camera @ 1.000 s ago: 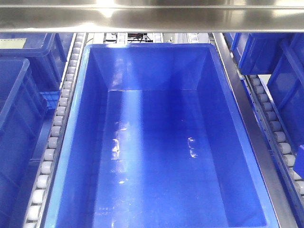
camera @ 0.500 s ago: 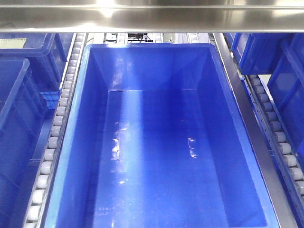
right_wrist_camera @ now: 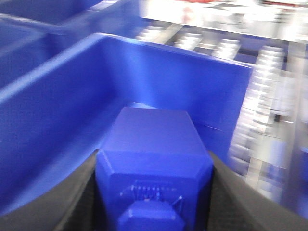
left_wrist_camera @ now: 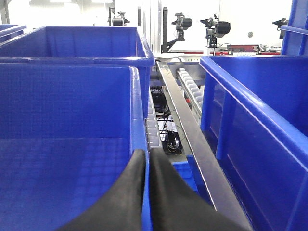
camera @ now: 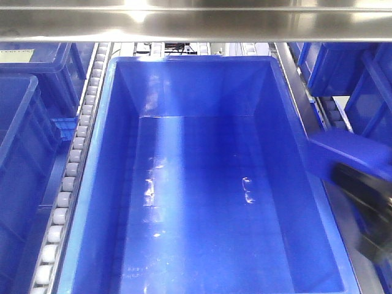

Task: Pour parts from conveyor to right shelf
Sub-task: 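Extend the right gripper with the part over the blue bin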

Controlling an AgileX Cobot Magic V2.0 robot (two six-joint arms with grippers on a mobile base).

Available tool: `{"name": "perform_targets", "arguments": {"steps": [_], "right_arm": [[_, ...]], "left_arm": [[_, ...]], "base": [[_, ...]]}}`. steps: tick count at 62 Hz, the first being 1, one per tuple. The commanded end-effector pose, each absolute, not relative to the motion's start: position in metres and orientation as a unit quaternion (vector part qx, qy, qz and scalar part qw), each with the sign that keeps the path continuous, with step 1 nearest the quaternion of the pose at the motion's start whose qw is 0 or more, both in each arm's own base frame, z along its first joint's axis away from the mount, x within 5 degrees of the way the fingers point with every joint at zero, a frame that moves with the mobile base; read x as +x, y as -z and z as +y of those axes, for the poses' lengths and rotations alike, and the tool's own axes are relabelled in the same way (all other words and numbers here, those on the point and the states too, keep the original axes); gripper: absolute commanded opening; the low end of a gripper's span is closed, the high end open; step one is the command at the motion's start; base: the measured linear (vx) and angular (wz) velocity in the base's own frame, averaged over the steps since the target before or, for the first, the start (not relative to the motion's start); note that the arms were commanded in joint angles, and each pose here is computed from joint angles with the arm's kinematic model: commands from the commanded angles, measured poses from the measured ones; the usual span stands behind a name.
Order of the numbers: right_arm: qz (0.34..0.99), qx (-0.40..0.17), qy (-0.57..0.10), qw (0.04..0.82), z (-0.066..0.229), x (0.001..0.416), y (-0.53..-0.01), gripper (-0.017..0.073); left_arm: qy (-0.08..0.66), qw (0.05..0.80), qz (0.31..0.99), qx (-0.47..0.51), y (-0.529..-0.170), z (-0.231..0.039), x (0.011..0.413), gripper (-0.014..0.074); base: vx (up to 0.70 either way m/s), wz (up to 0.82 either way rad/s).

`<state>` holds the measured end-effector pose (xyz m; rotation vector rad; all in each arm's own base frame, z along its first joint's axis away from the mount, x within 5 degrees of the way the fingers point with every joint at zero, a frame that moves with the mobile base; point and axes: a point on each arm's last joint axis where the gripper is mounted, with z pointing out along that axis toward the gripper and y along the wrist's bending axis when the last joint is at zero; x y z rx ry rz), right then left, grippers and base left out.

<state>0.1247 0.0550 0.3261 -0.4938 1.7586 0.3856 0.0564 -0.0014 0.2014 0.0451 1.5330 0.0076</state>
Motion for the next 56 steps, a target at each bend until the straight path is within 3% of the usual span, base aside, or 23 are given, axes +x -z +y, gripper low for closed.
{"name": "perform_targets", "arguments": {"steps": [1, 23, 40, 56], "right_arm": [[0.745, -0.209, -0.178, 0.608, 0.064, 0.145, -0.346, -0.0003], [0.776, -0.231, -0.181, 0.558, 0.123, 0.223, -0.331, -0.0002], [0.836, -0.115, -0.144, 0.517, 0.149, 0.271, -0.273, 0.0006], [0.872, -0.125, -0.141, 0.453, 0.172, 0.306, -0.227, 0.008]], "left_arm": [[0.0, 0.741, 0.672, 0.017, -0.199, -0.001, 0.056, -0.0006], [0.0, 0.741, 0.672, 0.017, -0.199, -0.001, 0.056, -0.0006], [0.0, 0.741, 0.672, 0.017, -0.199, -0.001, 0.056, -0.0006], [0.0, 0.741, 0.672, 0.017, -0.199, -0.001, 0.056, -0.0006]], "base": [[0.0, 0.0], [0.0, 0.0], [0.0, 0.0], [0.0, 0.0]]}}
